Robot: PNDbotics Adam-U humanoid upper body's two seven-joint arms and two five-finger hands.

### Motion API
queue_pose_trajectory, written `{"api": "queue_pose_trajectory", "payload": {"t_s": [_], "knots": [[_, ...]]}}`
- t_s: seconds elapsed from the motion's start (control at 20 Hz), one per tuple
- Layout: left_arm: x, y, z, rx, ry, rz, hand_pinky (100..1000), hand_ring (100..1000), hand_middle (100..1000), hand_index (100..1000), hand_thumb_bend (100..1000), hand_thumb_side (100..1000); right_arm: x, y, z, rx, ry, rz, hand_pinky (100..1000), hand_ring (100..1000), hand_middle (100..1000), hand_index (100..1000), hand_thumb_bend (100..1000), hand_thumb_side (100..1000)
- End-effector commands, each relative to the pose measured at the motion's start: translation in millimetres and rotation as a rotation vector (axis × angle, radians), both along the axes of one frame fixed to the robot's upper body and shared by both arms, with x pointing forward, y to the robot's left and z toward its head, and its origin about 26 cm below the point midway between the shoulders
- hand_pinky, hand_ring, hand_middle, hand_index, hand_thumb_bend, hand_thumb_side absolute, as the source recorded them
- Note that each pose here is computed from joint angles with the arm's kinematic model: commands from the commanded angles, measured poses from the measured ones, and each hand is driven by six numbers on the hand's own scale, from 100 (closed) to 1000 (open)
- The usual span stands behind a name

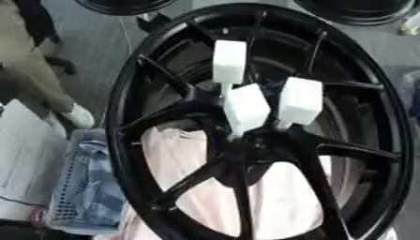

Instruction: Pull the pin out of the wheel hub.

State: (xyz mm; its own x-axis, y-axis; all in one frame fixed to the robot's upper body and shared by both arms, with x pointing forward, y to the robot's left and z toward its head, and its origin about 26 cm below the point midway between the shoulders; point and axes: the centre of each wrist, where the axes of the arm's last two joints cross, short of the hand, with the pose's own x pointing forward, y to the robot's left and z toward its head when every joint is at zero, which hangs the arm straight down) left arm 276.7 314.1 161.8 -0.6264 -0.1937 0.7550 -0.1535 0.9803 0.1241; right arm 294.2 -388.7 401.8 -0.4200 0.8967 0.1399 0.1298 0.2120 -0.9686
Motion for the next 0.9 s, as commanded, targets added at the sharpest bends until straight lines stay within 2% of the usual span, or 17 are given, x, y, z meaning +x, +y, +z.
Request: {"api": "queue_pose_trajectory", "payload": {"t_s": [0.05,0.35,0.55,0.65,0.7,0.9], "knots": [[-2.9,2,6.3,0.008,-0.026,0.009,867,766,653,751,100,847,-10.5,-32,17.5,0.024,-0.081,-0.139,788,700,476,524,100,100],[-3.9,3,4.4,0.002,-0.022,0.021,867,767,653,751,100,849,-10.6,-95,-6.8,0.144,-0.106,-0.379,785,698,484,530,100,100],[-4.3,3,3.4,-0.005,-0.021,0.027,866,767,653,751,100,849,-12.8,-132,-37.8,0.202,-0.110,-0.546,784,704,518,563,100,100],[-4.3,3,3.2,-0.009,-0.022,0.029,866,767,653,751,100,848,-14.0,-144,-54.0,0.236,-0.104,-0.603,784,716,570,615,100,100],[-4.2,3,3.3,-0.010,-0.024,0.029,866,767,654,751,100,847,-14.5,-150,-61.8,0.253,-0.095,-0.628,789,742,649,680,100,100],[-4.0,2,3.1,-0.015,-0.025,0.027,866,767,654,751,100,849,-15.3,-163,-86.0,0.288,-0.023,-0.693,825,854,857,852,120,100]]}}
